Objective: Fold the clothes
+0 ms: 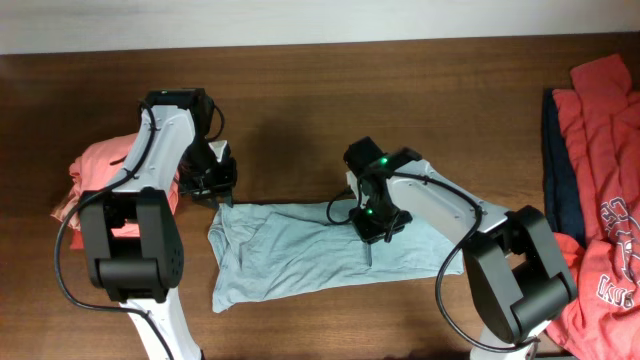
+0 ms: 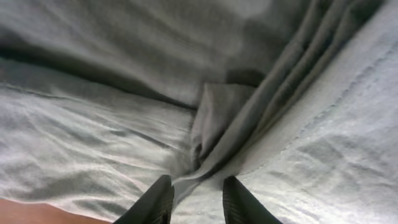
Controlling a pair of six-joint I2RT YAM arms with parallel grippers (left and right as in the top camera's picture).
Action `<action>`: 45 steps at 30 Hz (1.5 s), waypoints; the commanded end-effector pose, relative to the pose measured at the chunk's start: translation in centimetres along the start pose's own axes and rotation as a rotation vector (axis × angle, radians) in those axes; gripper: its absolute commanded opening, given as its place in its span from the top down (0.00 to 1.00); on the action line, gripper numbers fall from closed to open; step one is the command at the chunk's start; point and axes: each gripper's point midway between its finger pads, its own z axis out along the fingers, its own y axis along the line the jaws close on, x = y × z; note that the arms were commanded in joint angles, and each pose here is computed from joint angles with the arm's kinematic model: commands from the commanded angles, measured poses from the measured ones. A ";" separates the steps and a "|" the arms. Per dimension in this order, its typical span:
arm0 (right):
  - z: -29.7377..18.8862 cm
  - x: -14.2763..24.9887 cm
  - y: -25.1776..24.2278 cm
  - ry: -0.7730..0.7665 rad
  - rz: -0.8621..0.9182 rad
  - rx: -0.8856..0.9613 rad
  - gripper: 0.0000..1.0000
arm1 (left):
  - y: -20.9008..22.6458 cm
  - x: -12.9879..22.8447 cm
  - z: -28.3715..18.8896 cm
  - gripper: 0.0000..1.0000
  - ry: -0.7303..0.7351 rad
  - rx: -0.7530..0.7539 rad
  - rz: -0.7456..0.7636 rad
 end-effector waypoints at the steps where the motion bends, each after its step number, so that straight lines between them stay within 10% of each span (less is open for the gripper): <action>1: -1.3 0.1 -0.2 -0.023 0.013 -0.005 0.68 | 0.0 0.3 -0.8 0.62 -0.010 -0.011 0.013; 10: -11.0 0.9 -4.9 -0.228 0.096 0.094 0.42 | 0.5 1.7 -0.6 0.46 0.048 -0.036 0.003; 33: -12.8 3.3 -9.0 -0.224 0.192 0.104 0.40 | 0.5 5.8 10.1 0.35 0.180 0.070 -0.083; 42: -12.8 3.3 -9.0 -0.226 0.192 0.104 0.41 | -1.6 4.7 10.5 0.97 0.134 0.173 -0.060; 45: -12.8 3.2 -9.0 -0.227 0.192 0.105 0.41 | -1.7 4.4 10.3 1.00 0.125 0.177 -0.044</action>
